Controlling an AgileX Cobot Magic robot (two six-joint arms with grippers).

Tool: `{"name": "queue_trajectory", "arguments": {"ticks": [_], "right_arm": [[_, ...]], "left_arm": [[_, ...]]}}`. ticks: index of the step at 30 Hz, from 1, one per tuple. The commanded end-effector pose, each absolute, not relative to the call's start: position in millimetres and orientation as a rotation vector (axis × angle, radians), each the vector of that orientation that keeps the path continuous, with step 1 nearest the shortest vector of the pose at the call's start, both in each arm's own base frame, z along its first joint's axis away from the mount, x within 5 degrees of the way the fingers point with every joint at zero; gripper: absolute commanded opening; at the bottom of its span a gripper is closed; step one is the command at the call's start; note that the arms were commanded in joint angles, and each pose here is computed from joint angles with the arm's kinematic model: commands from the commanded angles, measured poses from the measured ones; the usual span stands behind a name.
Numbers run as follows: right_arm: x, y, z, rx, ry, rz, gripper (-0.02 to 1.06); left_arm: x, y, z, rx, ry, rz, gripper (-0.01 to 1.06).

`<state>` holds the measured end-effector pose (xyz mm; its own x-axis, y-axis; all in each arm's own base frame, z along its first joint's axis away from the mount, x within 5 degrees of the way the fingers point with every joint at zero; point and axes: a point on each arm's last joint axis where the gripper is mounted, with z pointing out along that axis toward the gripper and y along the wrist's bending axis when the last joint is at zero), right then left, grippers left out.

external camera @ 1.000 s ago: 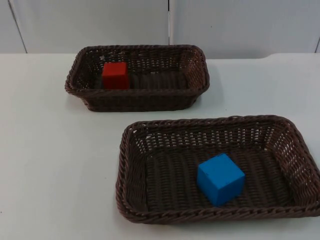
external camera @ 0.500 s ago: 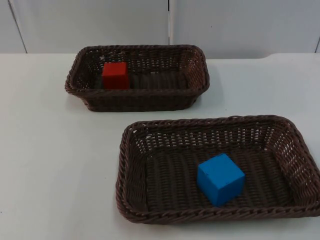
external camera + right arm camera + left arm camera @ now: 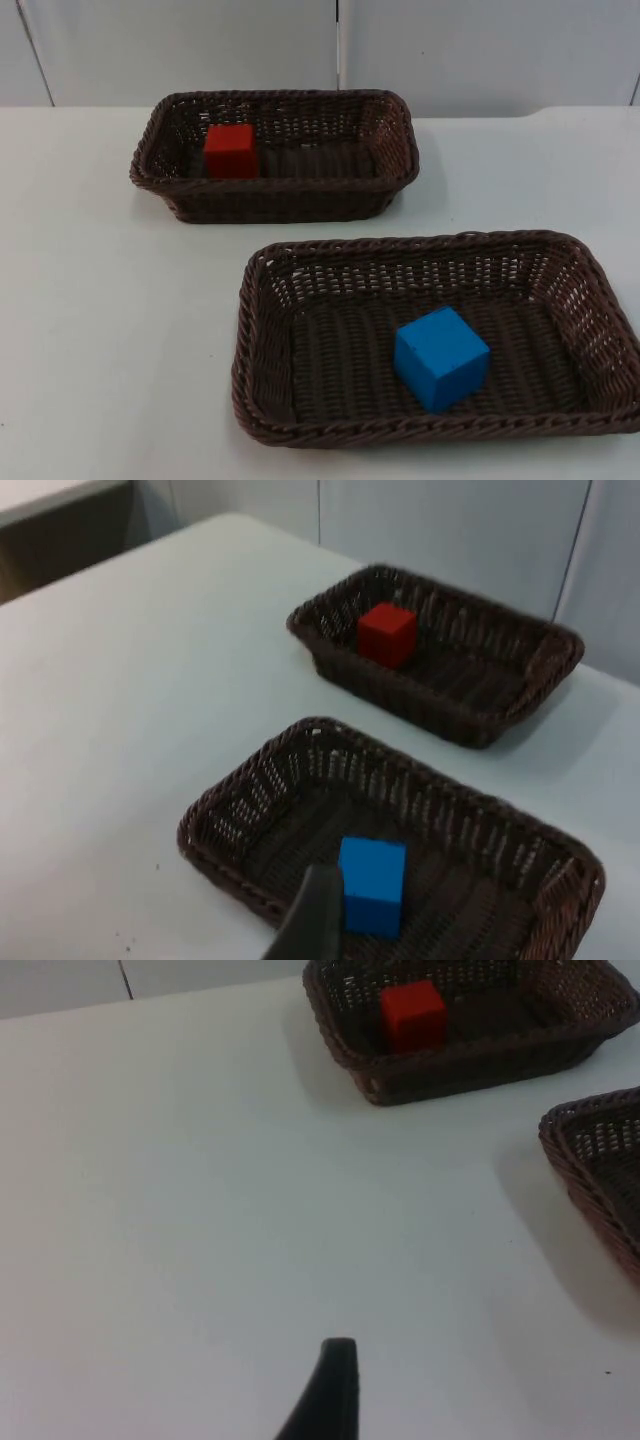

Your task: Pick up one cube with the left hand and place it into the upper basket. Pick up one cube with the right hand and place it into the lower basket.

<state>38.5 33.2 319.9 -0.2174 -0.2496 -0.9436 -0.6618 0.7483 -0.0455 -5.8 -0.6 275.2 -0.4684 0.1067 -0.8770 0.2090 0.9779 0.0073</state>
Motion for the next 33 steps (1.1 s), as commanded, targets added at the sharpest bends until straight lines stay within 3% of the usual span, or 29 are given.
{"name": "queue_trajectory", "arguments": {"ticks": [1, 11, 19, 33], "right_arm": [[28.8, 24.7, 319.5, -0.711, 1.761, 0.445, 0.8], [-7.0, -6.0, 304.0, -0.69, 1.766, 0.461, 0.8], [-9.0, -10.2, 290.8, -0.697, 1.922, 0.425, 0.8], [-2.6, -8.7, 280.4, -0.655, 1.963, 0.405, 0.8]], "left_arm": [[-5.0, -0.3, 274.8, 0.215, 2.054, -0.122, 0.81], [-5.0, -0.3, 274.8, 0.212, 2.054, -0.124, 0.81], [-5.0, -0.3, 274.8, 0.212, 2.054, -0.124, 0.81], [-5.0, -0.3, 274.8, 0.212, 2.054, -0.124, 0.81]]}}
